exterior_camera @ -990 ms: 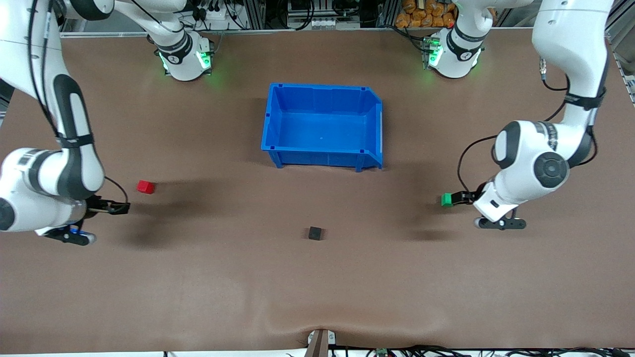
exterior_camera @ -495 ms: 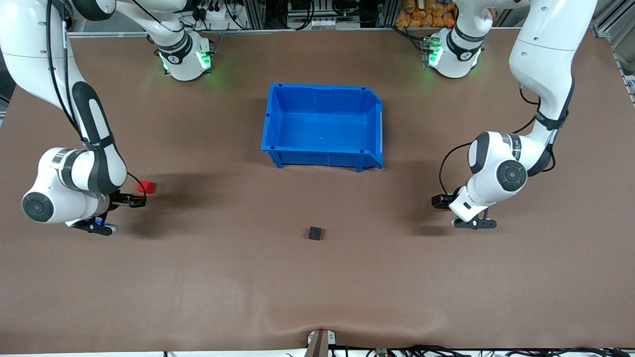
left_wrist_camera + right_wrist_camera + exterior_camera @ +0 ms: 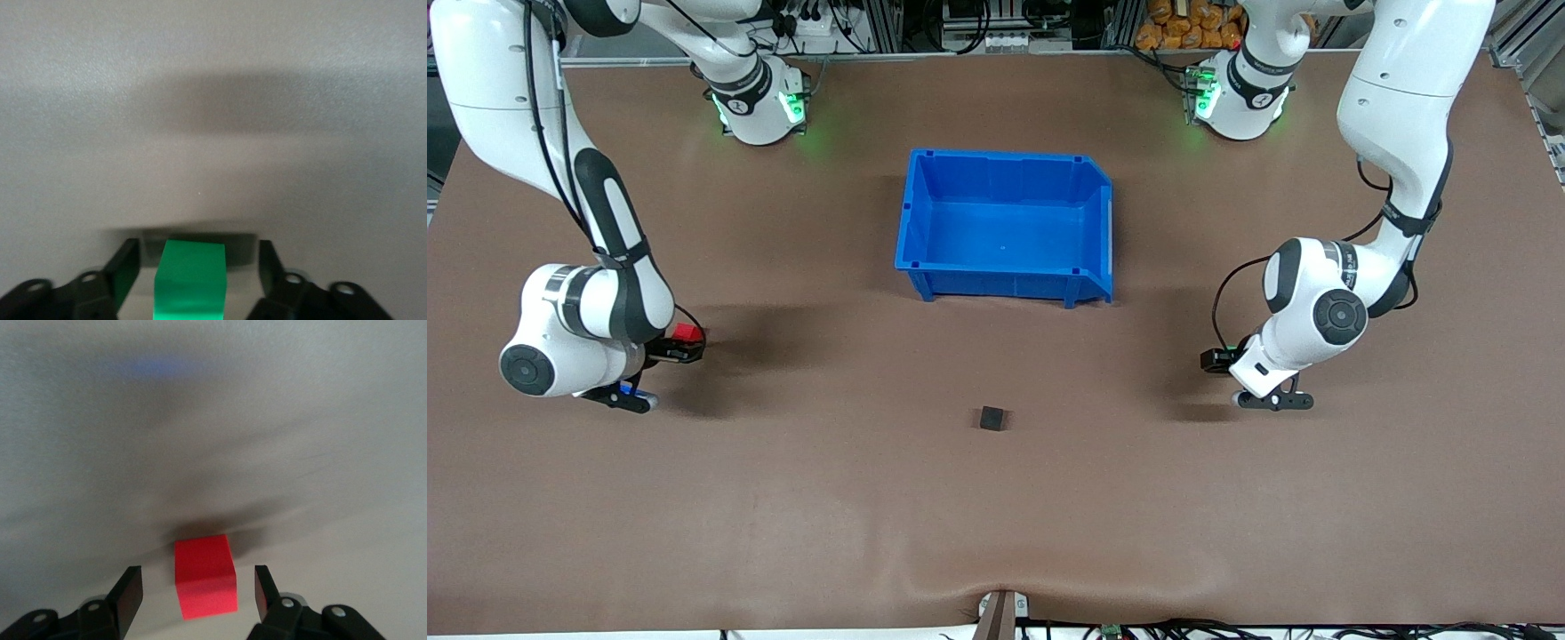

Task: Attach green and red cubes to black cube
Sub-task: 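Close the right gripper on the red cube while the left gripper grasps green, then carry the red cube toward the black cube while the left gripper carries green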

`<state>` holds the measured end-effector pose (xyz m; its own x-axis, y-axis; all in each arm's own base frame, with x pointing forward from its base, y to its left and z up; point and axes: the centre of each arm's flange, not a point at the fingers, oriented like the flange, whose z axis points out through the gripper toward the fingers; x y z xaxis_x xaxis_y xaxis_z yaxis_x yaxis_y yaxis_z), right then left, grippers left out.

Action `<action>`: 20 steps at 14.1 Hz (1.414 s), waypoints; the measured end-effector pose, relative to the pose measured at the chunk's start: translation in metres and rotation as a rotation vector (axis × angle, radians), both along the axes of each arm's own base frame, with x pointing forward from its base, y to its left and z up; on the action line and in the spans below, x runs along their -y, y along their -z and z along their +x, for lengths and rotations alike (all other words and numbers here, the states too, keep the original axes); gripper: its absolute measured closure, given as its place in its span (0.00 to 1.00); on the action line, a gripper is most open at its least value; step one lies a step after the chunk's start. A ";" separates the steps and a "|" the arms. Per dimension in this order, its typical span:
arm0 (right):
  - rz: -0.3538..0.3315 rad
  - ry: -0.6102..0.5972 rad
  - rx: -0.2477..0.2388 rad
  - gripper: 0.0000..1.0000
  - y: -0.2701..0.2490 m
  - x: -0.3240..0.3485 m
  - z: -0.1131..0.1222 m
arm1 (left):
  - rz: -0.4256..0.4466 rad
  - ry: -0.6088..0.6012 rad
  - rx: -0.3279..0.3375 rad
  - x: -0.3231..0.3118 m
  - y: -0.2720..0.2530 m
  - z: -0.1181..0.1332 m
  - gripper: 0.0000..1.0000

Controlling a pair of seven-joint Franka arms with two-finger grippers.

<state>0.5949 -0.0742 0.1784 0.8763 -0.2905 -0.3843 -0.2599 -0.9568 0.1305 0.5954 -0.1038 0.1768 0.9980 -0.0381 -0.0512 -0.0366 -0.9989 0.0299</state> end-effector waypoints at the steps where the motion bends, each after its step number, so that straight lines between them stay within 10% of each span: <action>1: -0.001 0.000 0.000 0.26 0.005 -0.001 -0.002 | 0.001 0.000 -0.002 0.000 0.001 -0.001 0.38; 4: -0.004 0.002 0.007 0.58 0.007 -0.002 -0.003 | 0.003 -0.011 0.002 -0.004 -0.002 0.000 0.60; 8: -0.053 0.102 0.053 0.60 -0.014 -0.013 0.017 | 0.005 -0.078 0.003 -0.002 -0.003 0.001 0.60; 13: -0.179 0.537 0.123 0.60 -0.092 -0.179 0.064 | 0.000 -0.272 0.048 0.000 -0.028 0.013 0.60; 20: -0.013 1.093 0.194 0.60 -0.052 -0.280 0.095 | -0.020 -0.676 0.074 0.018 -0.083 0.038 0.60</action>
